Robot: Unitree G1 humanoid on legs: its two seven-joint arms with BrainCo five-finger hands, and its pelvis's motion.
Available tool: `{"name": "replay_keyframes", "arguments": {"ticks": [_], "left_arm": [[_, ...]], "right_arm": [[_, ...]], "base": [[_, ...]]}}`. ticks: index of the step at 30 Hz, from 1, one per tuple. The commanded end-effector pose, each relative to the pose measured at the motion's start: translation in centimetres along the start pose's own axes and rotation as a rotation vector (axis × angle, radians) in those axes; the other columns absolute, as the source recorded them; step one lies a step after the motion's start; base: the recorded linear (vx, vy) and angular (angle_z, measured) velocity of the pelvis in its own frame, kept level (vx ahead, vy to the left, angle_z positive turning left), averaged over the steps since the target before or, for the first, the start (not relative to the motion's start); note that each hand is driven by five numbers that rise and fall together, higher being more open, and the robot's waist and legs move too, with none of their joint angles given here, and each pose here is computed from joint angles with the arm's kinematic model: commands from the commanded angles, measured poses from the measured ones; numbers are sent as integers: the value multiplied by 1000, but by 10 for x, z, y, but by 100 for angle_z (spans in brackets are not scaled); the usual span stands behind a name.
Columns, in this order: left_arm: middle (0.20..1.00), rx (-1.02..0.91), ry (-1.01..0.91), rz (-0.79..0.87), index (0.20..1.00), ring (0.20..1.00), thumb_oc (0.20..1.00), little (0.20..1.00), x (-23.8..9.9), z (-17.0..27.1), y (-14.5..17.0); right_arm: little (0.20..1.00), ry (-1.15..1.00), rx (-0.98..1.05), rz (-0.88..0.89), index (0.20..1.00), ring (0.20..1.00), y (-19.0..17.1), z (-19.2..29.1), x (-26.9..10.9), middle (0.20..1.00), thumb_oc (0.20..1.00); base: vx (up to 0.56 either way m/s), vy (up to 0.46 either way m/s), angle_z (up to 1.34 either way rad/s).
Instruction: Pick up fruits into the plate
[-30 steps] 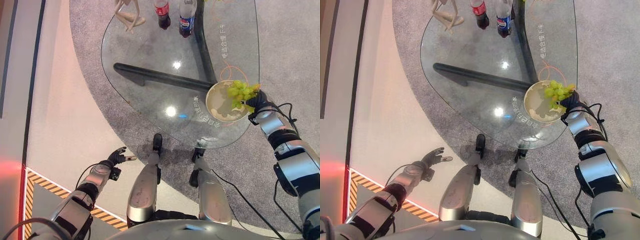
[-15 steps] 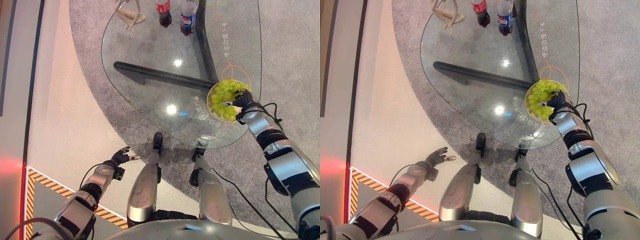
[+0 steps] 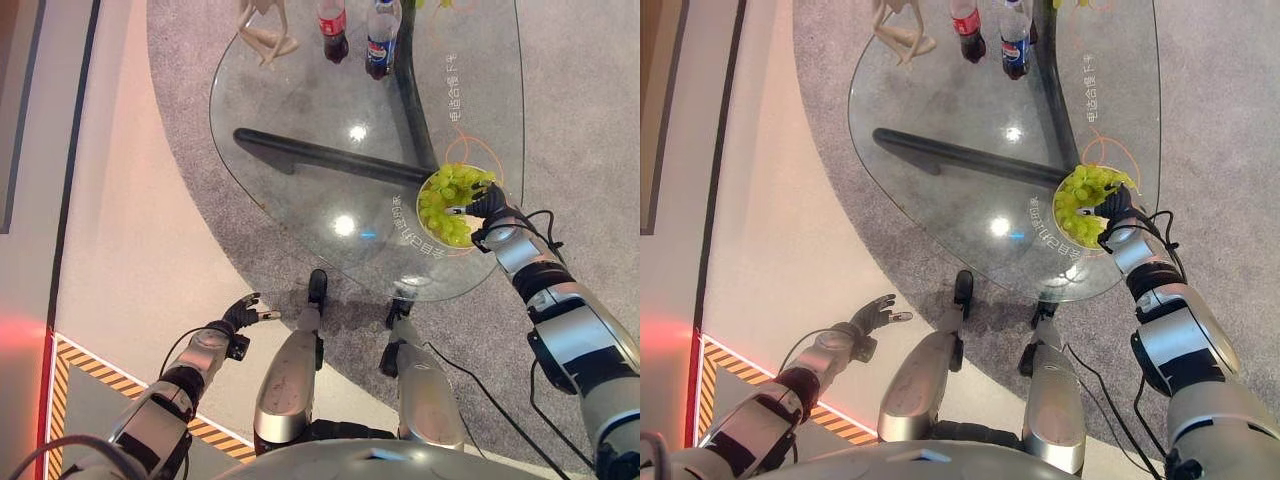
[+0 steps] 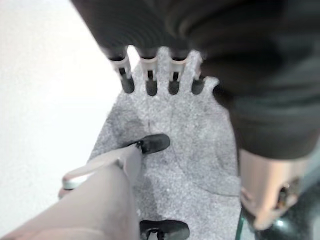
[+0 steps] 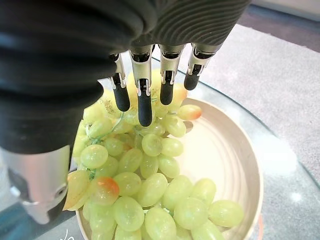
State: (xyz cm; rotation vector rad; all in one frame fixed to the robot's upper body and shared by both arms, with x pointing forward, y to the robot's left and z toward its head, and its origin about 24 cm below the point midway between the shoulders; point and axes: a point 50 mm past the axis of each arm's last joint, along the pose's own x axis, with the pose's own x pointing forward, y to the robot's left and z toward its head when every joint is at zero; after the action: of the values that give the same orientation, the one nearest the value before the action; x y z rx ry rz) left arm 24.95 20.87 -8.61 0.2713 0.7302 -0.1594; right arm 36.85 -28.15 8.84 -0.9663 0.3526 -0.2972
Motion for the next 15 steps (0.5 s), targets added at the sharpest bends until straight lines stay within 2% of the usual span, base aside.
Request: {"name": "replay_keyframes", "arguments": {"ticks": [1,6,9,11,15], "left_arm": [[1000,4,47,-11,1000,1000,1000,1000,-1,-16,-8],[1000,-52,83,-10,1000,1000,1000,1000,-4,-29,-9],[1000,-120,130,-19,1000,1000,1000,1000,-9,-45,-11],[1000,-161,175,-14,1000,1000,1000,1000,-14,-61,-15],[1000,-236,275,-22,1000,1000,1000,1000,-27,-93,-24]], "right_arm": [[1000,13,59,-35,1000,1000,-1,-7,-1,1000,1000],[1000,20,205,33,1000,1000,24,-20,-11,1000,1000],[1000,38,394,172,1000,1000,63,-37,-31,1000,1000],[1000,103,506,262,1000,1000,92,-65,-53,1000,1000],[1000,269,606,429,1000,1000,148,-118,-108,1000,1000]], "base": [[0,0,0],[20,24,0],[88,35,-1],[142,31,-8],[200,20,-11]]}}
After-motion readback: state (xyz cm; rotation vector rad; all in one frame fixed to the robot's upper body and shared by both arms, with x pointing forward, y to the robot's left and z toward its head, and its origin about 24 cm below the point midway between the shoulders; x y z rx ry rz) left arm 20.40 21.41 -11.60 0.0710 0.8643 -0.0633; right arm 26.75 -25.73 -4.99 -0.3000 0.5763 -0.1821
